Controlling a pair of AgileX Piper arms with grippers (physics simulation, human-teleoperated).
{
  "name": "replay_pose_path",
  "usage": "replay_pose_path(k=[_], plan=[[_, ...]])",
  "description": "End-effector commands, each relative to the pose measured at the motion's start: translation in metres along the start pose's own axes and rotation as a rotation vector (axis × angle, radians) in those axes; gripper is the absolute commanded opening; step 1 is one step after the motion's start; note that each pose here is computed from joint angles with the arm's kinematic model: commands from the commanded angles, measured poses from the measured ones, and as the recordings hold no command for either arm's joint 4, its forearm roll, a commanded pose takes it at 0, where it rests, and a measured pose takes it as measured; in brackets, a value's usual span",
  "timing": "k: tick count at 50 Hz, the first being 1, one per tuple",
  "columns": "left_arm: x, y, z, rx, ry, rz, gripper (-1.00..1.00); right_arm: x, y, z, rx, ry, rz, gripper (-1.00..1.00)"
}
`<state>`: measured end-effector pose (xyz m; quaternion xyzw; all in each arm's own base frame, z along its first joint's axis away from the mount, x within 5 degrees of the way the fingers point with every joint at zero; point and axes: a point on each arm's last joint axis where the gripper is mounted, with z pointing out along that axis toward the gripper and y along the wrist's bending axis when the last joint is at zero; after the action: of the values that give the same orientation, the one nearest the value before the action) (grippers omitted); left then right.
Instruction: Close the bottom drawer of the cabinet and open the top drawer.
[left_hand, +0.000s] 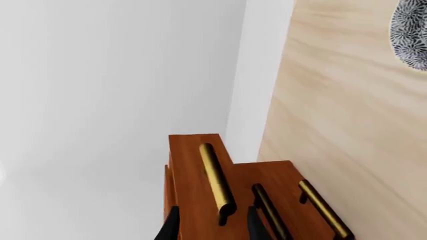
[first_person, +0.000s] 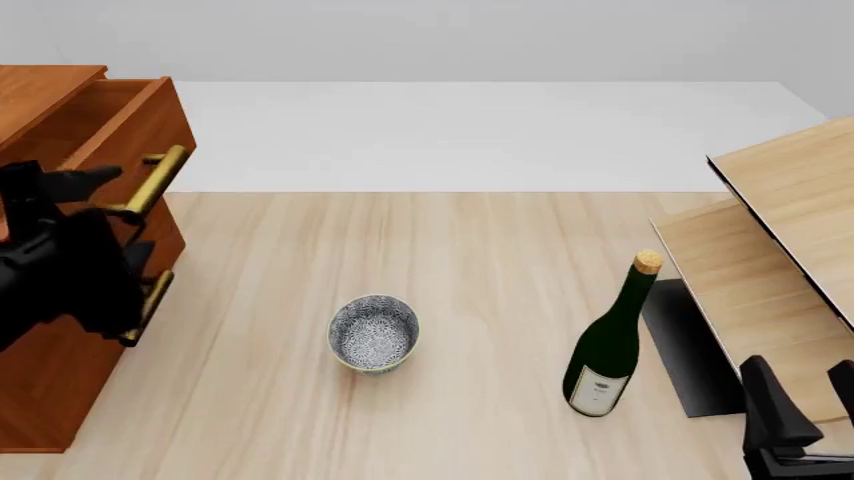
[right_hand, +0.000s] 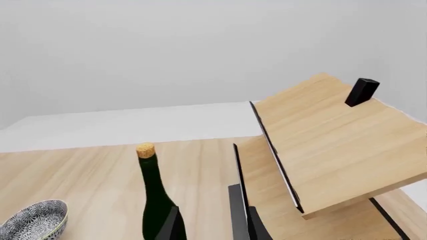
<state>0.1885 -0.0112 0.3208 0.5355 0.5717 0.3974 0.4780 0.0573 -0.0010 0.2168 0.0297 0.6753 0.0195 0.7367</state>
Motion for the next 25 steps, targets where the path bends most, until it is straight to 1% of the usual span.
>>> replay_pose_path(k=[1, 3, 5, 9, 10, 11, 12, 13, 14, 15, 16, 18, 19, 20, 22, 23, 24, 25], plan=[[-0.012, 0.025, -0.013, 0.016, -0.045, -0.091, 1.00, 0.000, 0.000, 0.000, 0.008, -0.001, 0.004, 1.00], [-0.014, 0.036, -0.016, 0.015, -0.049, -0.129, 1.00, 0.000, -0.001, 0.001, 0.011, 0.001, 0.008, 1.00], [-0.018, 0.044, -0.016, 0.039, -0.058, -0.166, 1.00, -0.001, -0.001, 0.001, 0.012, 0.000, 0.011, 1.00], [-0.017, 0.056, -0.017, 0.014, -0.050, -0.186, 1.00, -0.001, -0.001, 0.002, 0.011, 0.002, 0.014, 1.00], [-0.018, 0.063, -0.016, 0.011, -0.052, -0.206, 1.00, -0.001, -0.001, 0.002, 0.011, 0.002, 0.015, 1.00], [-0.018, 0.063, -0.016, 0.012, -0.052, -0.206, 1.00, -0.001, -0.001, 0.002, 0.011, 0.002, 0.015, 1.00], [-0.020, 0.070, -0.015, 0.023, -0.053, -0.236, 1.00, -0.001, -0.001, 0.003, 0.011, 0.003, 0.017, 1.00], [-0.020, 0.070, -0.014, 0.020, -0.053, -0.231, 1.00, -0.001, -0.001, 0.003, 0.012, 0.003, 0.018, 1.00], [-0.022, 0.076, -0.012, 0.032, -0.057, -0.259, 1.00, -0.001, -0.001, 0.003, 0.012, 0.003, 0.020, 1.00], [-0.024, 0.079, -0.011, 0.043, -0.059, -0.270, 1.00, -0.001, -0.001, 0.003, 0.012, 0.004, 0.021, 1.00], [-0.024, 0.088, -0.010, 0.042, -0.055, -0.308, 1.00, -0.001, -0.001, 0.003, 0.013, 0.004, 0.023, 1.00], [-0.026, 0.093, -0.008, 0.049, -0.055, -0.324, 1.00, -0.001, -0.001, 0.003, 0.013, 0.004, 0.024, 1.00], [-0.029, 0.104, -0.008, 0.056, -0.060, -0.373, 1.00, -0.001, -0.001, 0.003, 0.013, 0.005, 0.025, 1.00], [-0.029, 0.109, -0.009, 0.051, -0.057, -0.390, 1.00, -0.001, -0.001, 0.003, 0.013, 0.005, 0.025, 1.00], [-0.033, 0.112, -0.007, 0.077, -0.063, -0.411, 1.00, -0.001, -0.001, 0.003, 0.012, 0.006, 0.025, 1.00], [-0.035, 0.118, -0.004, 0.098, -0.063, -0.449, 1.00, 0.000, -0.001, 0.003, 0.010, 0.006, 0.025, 1.00], [-0.035, 0.119, -0.004, 0.098, -0.061, -0.451, 1.00, 0.000, -0.001, 0.003, 0.010, 0.006, 0.025, 1.00], [-0.036, 0.123, -0.004, 0.097, -0.060, -0.473, 1.00, -0.001, 0.000, 0.003, 0.008, 0.006, 0.025, 1.00]])
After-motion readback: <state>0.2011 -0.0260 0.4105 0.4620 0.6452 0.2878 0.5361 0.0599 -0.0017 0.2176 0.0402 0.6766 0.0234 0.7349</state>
